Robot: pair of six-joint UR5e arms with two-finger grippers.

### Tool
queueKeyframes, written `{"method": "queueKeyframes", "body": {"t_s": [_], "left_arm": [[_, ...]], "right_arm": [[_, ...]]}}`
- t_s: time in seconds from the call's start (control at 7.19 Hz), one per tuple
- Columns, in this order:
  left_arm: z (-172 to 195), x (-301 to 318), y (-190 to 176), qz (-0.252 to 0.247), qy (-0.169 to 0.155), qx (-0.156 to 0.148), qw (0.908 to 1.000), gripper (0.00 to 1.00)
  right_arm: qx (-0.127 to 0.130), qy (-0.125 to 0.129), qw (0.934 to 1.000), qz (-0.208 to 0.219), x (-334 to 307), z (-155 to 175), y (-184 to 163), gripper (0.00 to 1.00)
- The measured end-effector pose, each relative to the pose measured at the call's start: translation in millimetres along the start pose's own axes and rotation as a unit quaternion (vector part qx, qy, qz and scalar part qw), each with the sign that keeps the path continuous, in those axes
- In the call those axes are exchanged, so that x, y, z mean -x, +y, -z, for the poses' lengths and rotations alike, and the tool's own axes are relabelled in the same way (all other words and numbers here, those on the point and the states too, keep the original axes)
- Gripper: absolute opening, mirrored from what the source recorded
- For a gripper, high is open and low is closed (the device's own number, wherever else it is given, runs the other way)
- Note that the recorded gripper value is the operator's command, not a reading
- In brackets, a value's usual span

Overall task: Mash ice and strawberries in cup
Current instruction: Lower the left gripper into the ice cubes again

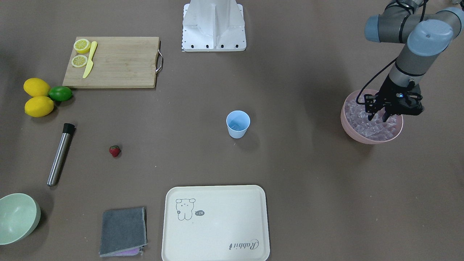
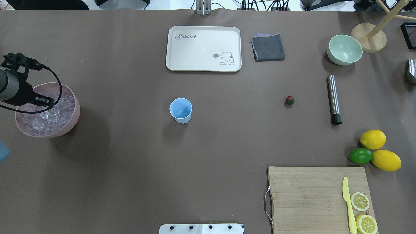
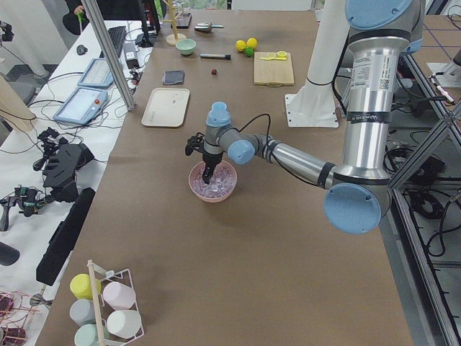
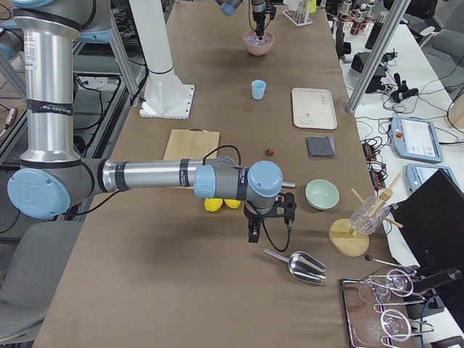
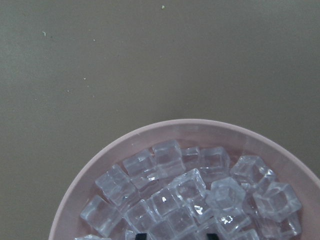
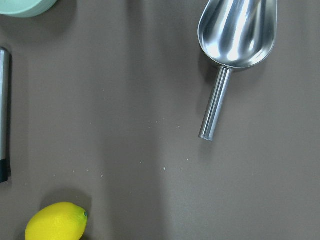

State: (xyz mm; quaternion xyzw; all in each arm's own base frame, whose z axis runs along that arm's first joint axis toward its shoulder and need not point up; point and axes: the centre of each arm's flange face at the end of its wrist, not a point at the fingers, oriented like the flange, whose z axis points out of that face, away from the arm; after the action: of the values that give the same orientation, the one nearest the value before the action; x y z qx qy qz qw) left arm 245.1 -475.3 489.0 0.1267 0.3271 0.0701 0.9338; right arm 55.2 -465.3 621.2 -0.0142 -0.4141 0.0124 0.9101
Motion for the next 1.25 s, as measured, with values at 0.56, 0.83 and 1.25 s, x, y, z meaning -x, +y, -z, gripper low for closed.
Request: {"method": "queueKeyframes", "body": {"t_s": [0.56, 0.83, 1.25], "left_arm": [[-5, 12, 12, -0.014, -0.002, 0.003, 0.9999, 0.5], [-7, 15, 15, -0.014, -0.003, 0.004, 0.9999, 0.5], [-9, 14, 17, -0.014, -0.003, 0.006, 0.9999, 0.5]], "right_arm": [[0.002, 0.001, 1.0, -0.002, -2, -2, 1, 1.0], [0.003, 0.001, 1.0, -0.003, -4, -3, 1, 1.0], [0.004, 0.002, 1.0, -0.004, -4, -4, 1, 1.0]]}}
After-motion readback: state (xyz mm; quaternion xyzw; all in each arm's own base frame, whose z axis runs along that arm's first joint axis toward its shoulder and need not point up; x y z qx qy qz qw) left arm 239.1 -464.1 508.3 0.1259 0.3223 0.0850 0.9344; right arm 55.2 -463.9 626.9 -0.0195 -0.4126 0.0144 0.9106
